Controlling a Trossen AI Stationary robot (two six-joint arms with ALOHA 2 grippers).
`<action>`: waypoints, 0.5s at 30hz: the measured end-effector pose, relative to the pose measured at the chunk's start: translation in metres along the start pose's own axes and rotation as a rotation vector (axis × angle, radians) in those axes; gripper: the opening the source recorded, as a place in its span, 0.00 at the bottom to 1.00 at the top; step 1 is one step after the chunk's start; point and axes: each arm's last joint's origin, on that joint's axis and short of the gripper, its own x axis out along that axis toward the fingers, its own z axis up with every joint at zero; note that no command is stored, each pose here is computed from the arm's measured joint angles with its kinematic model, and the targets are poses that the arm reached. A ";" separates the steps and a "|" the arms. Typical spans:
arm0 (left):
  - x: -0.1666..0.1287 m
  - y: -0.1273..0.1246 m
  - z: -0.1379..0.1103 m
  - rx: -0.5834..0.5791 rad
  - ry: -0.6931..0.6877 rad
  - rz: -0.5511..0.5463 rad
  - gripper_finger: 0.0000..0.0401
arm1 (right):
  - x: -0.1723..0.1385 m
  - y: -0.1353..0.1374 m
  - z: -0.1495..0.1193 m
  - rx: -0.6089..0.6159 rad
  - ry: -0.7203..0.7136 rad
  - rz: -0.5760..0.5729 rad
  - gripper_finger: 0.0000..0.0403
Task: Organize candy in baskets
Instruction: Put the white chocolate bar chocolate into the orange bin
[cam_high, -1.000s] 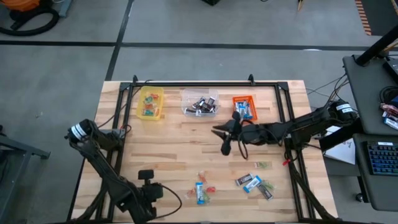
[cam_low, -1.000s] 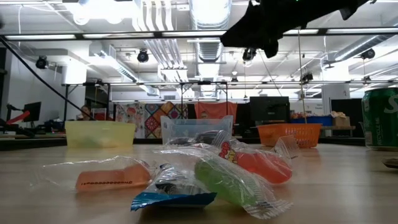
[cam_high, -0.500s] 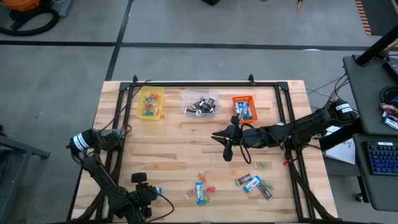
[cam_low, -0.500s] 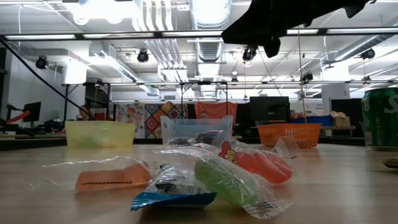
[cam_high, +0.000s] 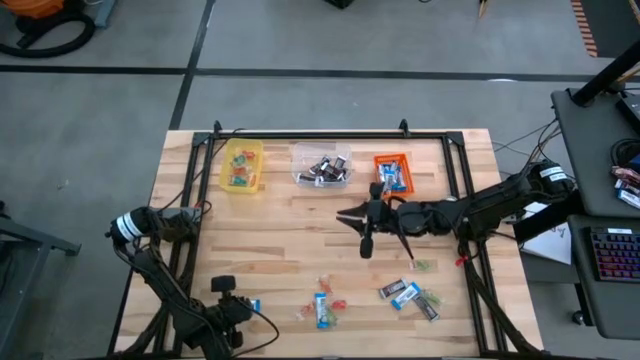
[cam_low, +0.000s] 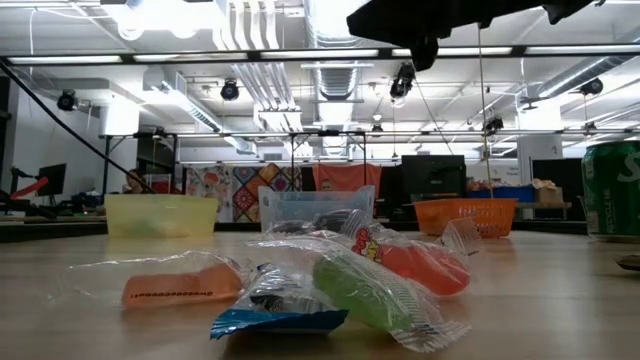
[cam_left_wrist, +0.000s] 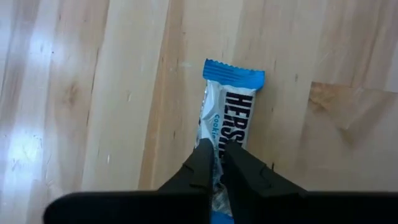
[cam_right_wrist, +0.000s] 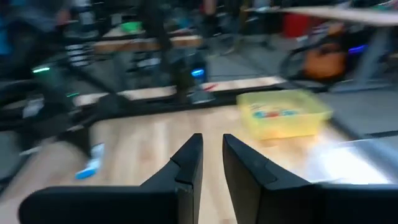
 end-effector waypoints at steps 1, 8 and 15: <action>0.000 0.000 0.000 0.000 -0.004 0.001 0.02 | 0.000 0.001 -0.001 0.009 0.010 0.037 0.13; -0.006 -0.001 0.005 -0.011 -0.112 0.010 0.00 | -0.007 0.019 -0.009 0.066 0.058 0.237 0.13; -0.017 0.003 0.023 -0.043 -0.333 0.065 0.00 | -0.018 0.039 -0.016 0.053 0.076 0.305 0.13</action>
